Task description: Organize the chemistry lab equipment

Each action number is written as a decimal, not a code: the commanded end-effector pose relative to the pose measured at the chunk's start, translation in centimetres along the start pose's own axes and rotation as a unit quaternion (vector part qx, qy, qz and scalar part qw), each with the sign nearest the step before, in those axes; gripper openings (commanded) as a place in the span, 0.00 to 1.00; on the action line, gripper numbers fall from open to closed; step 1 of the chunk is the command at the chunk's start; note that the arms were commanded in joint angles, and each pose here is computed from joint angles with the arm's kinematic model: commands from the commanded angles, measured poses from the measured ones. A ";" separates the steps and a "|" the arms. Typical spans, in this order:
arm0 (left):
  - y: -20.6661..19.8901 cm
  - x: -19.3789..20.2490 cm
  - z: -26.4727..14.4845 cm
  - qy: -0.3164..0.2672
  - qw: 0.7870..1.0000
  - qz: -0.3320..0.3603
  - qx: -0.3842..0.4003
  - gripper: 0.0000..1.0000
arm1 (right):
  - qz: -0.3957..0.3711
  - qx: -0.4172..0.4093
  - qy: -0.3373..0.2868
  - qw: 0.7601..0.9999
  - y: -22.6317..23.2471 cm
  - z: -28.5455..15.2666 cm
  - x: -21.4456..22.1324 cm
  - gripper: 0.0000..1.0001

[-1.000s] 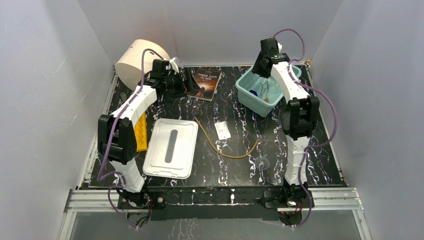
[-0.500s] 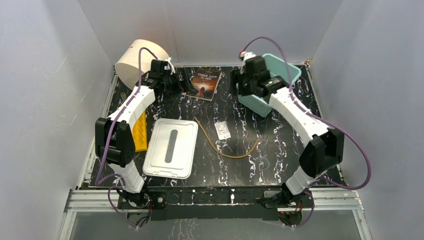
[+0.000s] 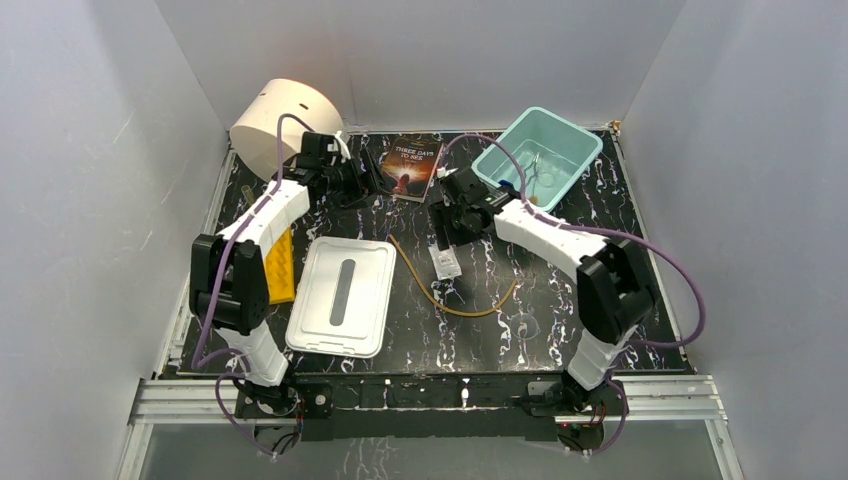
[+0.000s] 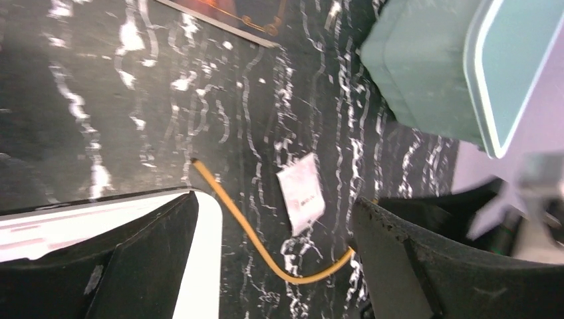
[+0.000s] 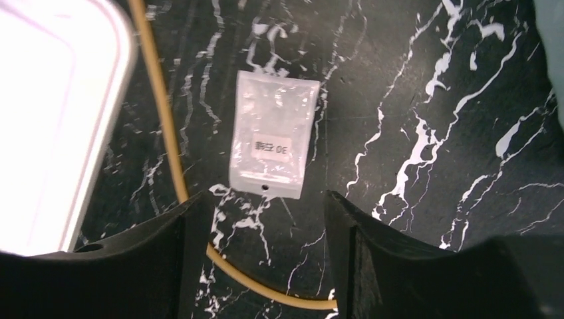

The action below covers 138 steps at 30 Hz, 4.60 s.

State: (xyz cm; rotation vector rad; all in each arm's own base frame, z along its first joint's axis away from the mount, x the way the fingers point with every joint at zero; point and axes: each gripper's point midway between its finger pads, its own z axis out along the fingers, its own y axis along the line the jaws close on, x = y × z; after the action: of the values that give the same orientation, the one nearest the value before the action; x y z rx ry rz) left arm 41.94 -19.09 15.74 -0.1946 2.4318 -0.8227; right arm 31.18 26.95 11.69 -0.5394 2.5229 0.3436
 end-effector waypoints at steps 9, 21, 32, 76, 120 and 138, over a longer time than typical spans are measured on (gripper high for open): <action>-5.3 8.4 4.4 0.121 0.989 -0.060 0.064 0.73 | 0.071 0.098 0.052 0.991 -4.1 4.6 2.7 0.49; -3.8 12.8 7.9 0.155 0.985 -0.056 0.051 0.63 | 0.116 0.034 0.069 0.990 -4.1 7.3 4.3 0.51; -3.3 15.7 8.7 0.189 0.980 -0.059 0.022 0.57 | 0.118 0.054 0.087 0.988 -4.8 7.6 5.4 0.54; -5.3 18.4 10.1 0.076 0.986 -0.128 0.079 0.34 | 0.120 -0.077 0.156 0.977 -0.7 7.2 11.0 0.36; -19.6 1.5 -8.2 -0.019 0.905 0.190 0.379 0.00 | 0.156 -0.353 -0.261 0.885 2.5 -14.2 -18.3 0.78; -20.1 -0.5 -8.8 -0.044 0.904 0.191 0.381 0.00 | 0.113 -0.416 -0.274 0.860 4.2 -15.3 -17.9 0.18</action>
State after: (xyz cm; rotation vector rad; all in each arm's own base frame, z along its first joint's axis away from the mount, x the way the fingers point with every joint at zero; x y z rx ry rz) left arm 37.19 -30.63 30.79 0.4628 1.8836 -1.4344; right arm 36.27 30.73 33.20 -0.3342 1.8606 1.4759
